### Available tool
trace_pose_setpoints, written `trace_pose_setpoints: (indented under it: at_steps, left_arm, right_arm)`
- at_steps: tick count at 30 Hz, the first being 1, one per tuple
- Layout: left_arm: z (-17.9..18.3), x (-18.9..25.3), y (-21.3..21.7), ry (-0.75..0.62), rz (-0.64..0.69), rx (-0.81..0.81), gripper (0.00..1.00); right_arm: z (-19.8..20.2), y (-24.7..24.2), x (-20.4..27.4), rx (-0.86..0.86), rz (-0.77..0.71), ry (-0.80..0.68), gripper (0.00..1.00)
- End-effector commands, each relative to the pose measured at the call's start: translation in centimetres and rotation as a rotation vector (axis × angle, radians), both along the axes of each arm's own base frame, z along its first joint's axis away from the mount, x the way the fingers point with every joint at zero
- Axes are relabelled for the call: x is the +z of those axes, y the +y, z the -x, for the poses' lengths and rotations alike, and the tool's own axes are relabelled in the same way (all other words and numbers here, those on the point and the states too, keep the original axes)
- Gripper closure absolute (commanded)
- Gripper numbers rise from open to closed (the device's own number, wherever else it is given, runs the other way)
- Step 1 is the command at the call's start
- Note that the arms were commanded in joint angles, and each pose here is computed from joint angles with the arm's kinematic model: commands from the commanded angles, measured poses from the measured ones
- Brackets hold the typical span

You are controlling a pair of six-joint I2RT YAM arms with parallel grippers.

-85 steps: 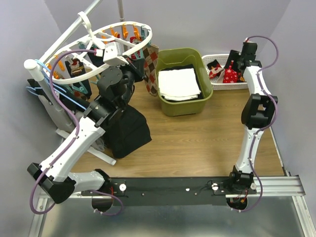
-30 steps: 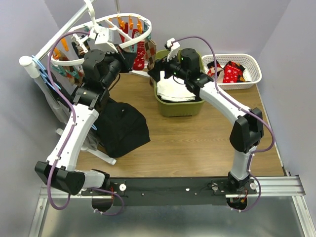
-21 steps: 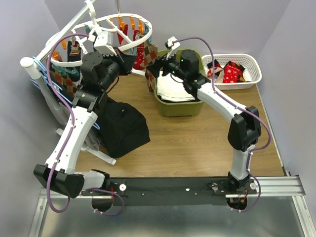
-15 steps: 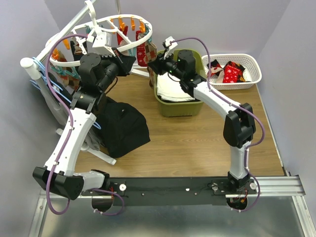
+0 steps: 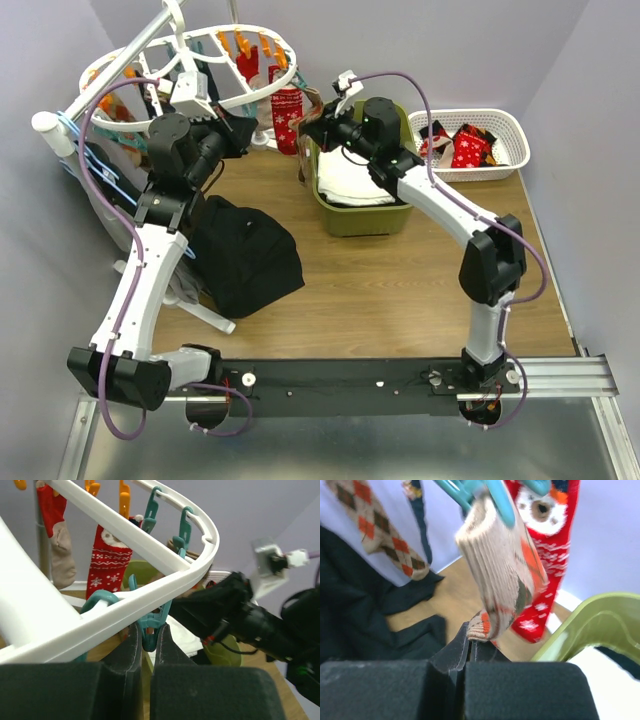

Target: Remove the socks clipped to the hanger

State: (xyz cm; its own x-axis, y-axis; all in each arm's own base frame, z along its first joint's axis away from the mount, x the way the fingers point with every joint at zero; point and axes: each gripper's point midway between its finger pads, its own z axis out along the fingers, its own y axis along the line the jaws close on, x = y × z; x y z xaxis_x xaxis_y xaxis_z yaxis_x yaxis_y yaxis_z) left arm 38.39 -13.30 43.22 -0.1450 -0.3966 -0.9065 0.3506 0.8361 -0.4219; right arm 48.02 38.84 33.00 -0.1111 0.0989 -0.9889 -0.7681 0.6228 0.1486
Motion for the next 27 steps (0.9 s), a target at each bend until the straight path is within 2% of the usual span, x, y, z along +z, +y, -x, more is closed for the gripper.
trace_pose_setpoints:
  at_steps: [1,4,5,10,14,18,23,27]
  left_arm:
    - [-0.5,0.5,2.2,-0.009,0.009,0.091,0.97]
    - [0.8,1.4,1.6,-0.047,-0.003,0.046,0.70]
    - [1.1,1.4,1.4,-0.050,-0.002,0.030,0.57]
    - [4.1,1.3,1.0,-0.060,0.015,-0.026,0.35]
    - [6.5,0.3,0.2,-0.041,0.020,-0.096,0.30]
    - [8.6,-0.3,-1.0,-0.029,0.029,-0.190,0.30]
    - [11.8,2.3,-3.2,-0.108,0.105,-0.367,0.33]
    - [11.7,3.9,-5.4,-0.108,0.131,-0.404,0.32]
  right_arm:
    - [5.1,0.3,2.8,0.035,-0.006,0.038,0.99]
    - [7.1,0.5,2.8,0.027,0.014,0.068,0.99]
    - [7.6,0.7,2.7,0.032,0.011,0.083,0.99]
    - [10.3,1.0,2.5,0.049,0.035,0.135,0.99]
    - [11.7,0.3,3.2,0.047,0.033,0.138,0.99]
    - [12.9,-0.2,3.6,0.066,0.055,0.142,0.99]
    - [13.9,-0.5,3.1,0.077,0.091,0.154,0.99]
    - [15.1,-0.6,3.2,0.087,0.093,0.162,0.99]
